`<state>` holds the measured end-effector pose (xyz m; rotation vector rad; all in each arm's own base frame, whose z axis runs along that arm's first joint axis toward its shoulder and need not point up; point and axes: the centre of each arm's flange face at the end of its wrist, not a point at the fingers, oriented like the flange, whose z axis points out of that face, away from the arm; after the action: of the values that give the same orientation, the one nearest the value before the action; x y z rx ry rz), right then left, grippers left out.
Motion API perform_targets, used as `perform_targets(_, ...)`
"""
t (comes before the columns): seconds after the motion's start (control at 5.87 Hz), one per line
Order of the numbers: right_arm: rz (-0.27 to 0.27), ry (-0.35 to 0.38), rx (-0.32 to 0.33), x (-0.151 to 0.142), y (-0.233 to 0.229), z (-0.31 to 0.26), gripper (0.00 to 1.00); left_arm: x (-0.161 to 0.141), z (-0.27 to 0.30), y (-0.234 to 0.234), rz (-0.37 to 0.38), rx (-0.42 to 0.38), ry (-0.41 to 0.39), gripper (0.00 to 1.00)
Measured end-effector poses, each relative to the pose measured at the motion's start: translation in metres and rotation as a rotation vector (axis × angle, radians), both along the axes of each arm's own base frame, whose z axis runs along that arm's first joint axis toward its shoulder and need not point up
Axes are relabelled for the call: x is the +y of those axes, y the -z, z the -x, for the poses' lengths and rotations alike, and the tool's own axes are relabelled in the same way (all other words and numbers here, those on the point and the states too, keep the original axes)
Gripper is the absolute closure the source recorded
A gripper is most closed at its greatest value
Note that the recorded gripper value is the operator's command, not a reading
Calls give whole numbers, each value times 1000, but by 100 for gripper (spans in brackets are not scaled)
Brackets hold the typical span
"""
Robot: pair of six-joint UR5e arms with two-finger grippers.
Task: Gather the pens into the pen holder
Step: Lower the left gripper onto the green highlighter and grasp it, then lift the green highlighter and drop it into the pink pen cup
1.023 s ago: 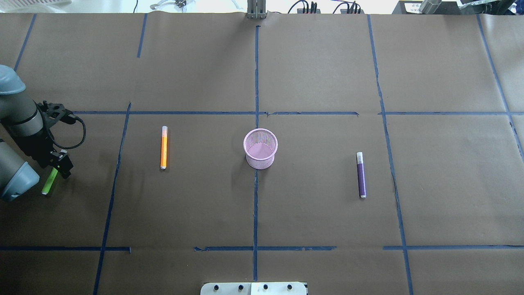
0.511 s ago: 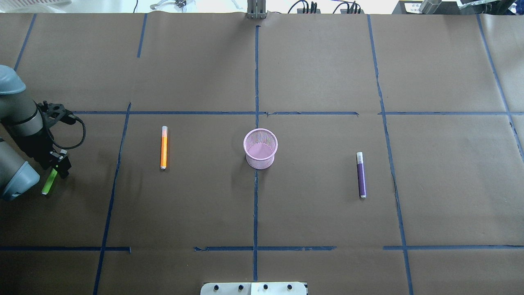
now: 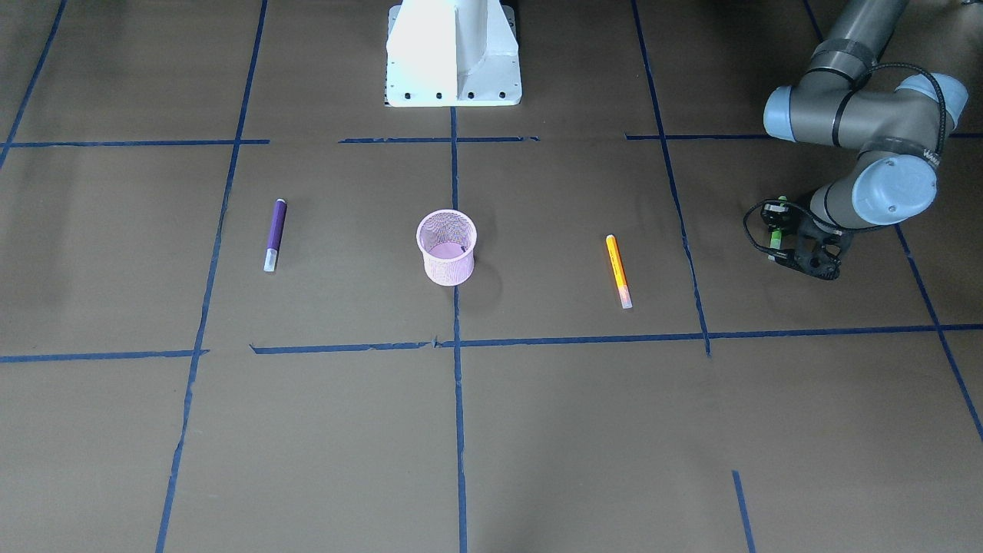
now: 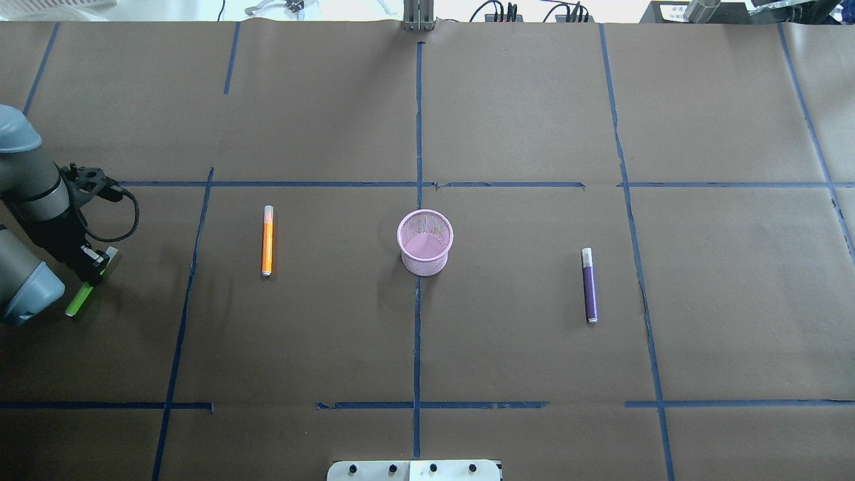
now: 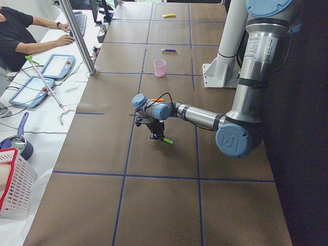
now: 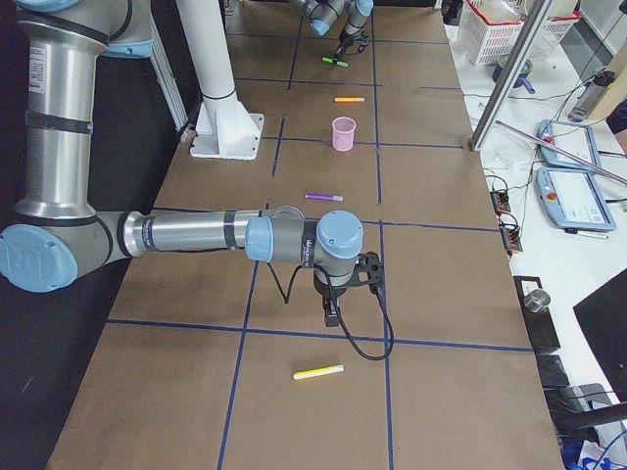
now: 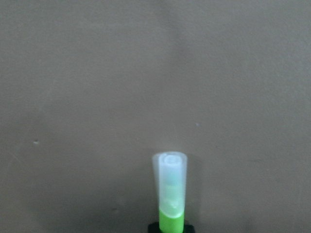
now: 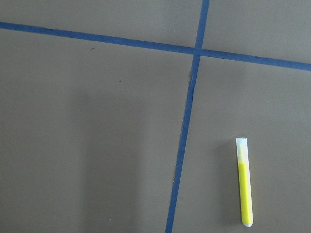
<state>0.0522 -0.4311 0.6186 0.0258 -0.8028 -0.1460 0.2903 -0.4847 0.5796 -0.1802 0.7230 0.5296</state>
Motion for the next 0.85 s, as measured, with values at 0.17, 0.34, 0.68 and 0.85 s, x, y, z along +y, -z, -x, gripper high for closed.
perform_targets(0.17, 1, 0, 0, 0, 0, 0, 0, -4, 3, 8, -13, 11, 8, 100)
perform_targets(0.34, 1, 0, 0, 0, 0, 0, 0, -15, 7, 37, -56, 43, 27, 100)
perform_targets(0.68, -2, -1, 0, -1, 1, 0, 0, -42, 3, 166, -213, 154, 113, 100)
perform_targets(0.85, -4, 1, 0, -2, 1, 0, 0, -52, -5, 250, -271, 206, 212, 100)
